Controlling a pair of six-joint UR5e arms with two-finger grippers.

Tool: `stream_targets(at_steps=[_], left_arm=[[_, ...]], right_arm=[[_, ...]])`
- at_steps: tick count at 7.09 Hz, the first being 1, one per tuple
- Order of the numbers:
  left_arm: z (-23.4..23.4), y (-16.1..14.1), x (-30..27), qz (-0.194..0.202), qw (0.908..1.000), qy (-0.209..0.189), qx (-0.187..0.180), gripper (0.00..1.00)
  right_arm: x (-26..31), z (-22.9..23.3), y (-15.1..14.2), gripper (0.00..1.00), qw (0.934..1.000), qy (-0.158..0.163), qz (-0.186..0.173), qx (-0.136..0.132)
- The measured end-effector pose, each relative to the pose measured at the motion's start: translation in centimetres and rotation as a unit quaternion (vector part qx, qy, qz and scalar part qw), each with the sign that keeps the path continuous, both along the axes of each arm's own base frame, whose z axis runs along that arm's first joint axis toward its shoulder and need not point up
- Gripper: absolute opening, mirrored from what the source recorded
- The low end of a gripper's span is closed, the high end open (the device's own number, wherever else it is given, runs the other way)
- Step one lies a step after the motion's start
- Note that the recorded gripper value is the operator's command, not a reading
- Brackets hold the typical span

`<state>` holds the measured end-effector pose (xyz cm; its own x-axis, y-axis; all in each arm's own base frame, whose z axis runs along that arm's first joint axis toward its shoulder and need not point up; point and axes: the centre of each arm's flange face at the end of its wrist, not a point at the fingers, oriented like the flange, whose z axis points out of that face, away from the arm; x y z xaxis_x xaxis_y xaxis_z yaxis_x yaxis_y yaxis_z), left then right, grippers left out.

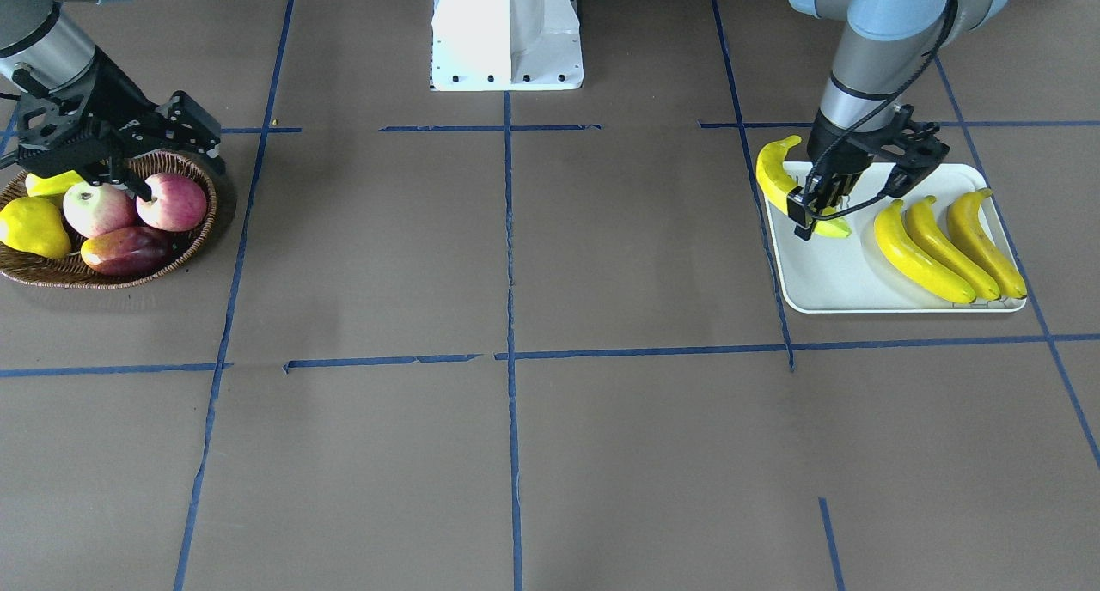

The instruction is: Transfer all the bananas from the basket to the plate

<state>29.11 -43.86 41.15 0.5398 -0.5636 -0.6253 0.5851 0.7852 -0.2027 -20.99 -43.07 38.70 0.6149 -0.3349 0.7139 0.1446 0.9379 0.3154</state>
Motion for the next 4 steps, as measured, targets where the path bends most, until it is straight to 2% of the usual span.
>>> stream_targets(at_steps=[2, 4], left_arm=[[4.8, -0.5, -1.4, -0.004, 1.0, -0.009, 0.0, 0.0], [10.4, -2.7, -2.4, -0.024, 0.9997, -0.005, 0.002, 0.03]], right_arm=[[3.7, 3.2, -1.0, 1.0, 0.9966, 0.051, -0.052, 0.039], [6.1, 5.6, -1.4, 1.0, 0.9931, 0.072, -0.074, 0.056]])
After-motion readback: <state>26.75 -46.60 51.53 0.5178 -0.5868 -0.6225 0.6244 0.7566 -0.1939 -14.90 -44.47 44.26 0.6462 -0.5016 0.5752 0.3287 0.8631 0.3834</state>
